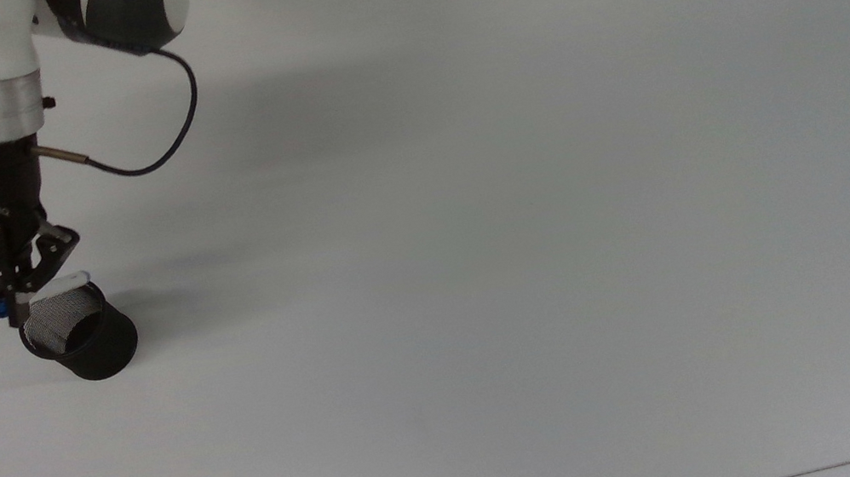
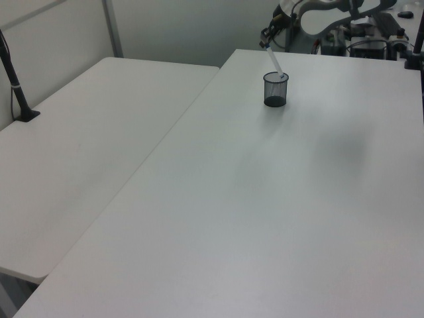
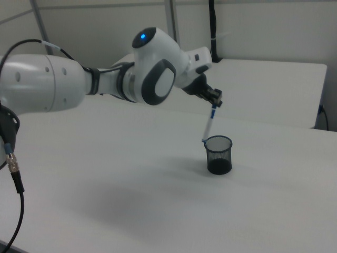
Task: Remove the marker
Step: 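Lift the marker up out of the pen cup, then carry the marker away from the cup and lower it to the table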
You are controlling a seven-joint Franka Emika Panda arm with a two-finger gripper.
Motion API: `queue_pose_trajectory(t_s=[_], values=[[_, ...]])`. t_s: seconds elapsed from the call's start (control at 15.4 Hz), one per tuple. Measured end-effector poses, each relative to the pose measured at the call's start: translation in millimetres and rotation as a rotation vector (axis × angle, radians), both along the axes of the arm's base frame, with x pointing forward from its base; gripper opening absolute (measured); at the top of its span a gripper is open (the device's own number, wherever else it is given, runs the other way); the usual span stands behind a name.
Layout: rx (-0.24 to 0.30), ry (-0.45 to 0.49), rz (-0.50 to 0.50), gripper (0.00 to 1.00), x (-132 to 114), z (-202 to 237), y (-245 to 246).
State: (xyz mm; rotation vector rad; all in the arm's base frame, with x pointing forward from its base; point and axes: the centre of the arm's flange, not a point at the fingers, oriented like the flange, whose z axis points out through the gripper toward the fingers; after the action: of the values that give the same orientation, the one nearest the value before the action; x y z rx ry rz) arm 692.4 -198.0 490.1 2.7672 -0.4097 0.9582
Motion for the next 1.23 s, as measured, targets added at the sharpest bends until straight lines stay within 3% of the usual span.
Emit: queue_pose_trajectory(t_s=[0.52,1.1,1.23], values=[[0.073,0.166,0.094,0.18,5,-14,80],[0.093,0.325,0.202,0.19,16,-90,162],[0.096,0.348,0.212,0.25,18,-106,169]])
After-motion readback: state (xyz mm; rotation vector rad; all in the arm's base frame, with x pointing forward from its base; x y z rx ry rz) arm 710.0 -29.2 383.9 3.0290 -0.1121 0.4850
